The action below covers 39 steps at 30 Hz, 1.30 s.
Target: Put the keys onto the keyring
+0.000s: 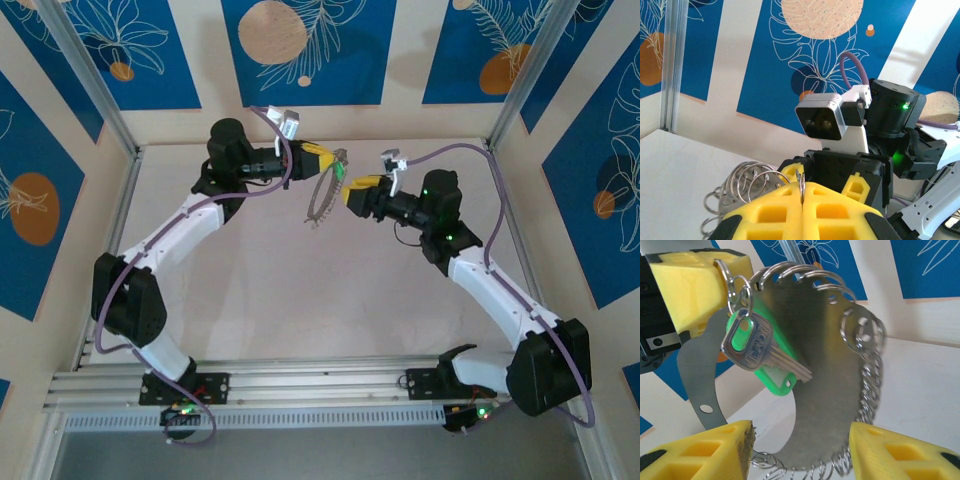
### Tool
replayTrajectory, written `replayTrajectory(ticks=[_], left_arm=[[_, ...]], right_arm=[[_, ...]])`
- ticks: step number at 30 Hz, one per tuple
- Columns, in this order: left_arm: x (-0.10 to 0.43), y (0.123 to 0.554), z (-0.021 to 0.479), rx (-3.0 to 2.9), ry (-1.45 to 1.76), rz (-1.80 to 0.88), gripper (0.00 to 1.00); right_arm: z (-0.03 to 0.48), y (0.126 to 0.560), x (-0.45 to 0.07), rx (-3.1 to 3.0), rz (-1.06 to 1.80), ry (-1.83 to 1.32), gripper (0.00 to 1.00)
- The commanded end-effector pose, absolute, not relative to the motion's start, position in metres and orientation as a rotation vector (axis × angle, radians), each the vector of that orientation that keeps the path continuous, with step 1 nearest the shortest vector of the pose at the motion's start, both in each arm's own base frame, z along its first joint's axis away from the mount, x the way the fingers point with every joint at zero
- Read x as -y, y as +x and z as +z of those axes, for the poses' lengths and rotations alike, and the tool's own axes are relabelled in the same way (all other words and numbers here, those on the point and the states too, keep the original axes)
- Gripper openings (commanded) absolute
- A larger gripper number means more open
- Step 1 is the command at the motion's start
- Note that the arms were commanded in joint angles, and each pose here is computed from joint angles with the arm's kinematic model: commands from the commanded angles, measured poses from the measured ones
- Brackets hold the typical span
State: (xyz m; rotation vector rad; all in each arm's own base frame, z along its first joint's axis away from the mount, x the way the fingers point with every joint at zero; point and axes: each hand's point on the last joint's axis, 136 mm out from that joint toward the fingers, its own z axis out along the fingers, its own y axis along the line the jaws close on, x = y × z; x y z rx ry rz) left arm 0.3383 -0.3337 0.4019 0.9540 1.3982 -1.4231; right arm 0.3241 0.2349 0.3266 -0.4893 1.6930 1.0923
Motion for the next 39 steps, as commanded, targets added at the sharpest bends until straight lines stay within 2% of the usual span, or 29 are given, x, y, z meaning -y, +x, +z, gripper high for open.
replayTrajectory(ticks=[1, 15, 24, 26, 30, 34, 39], left_arm=[[0.331, 0.324, 0.428, -1.307, 0.965, -1.403, 0.00], [0.331, 0.323, 0.426, -1.312, 0.974, -1.411, 0.00], [0.331, 0.323, 0.426, -1.313, 0.975, -1.406, 0.00], [0.332, 0.323, 0.426, -1.317, 0.975, -1.408, 0.00], [0.332, 0.323, 0.427, -1.314, 0.979, -1.409, 0.00], [0.332, 0.323, 0.427, -1.316, 0.979, -1.407, 0.00], [0.332, 0.324, 0.427, -1.317, 0.977, -1.405, 0.00]], right_arm=[[0.344, 0.324, -0.237, -1.617, 1.017, -0.504, 0.55], [0.370, 0.337, -0.254, -1.570, 0.947, -0.567, 0.55], [0.364, 0.338, -0.263, -1.586, 0.969, -0.620, 0.49], [0.361, 0.336, -0.264, -1.593, 0.974, -0.628, 0.44], [0.358, 0.334, -0.265, -1.599, 0.976, -0.633, 0.26], [0.359, 0.333, -0.265, -1.591, 0.977, -0.641, 0.20], [0.363, 0.327, -0.271, -1.580, 1.010, -0.691, 0.06]])
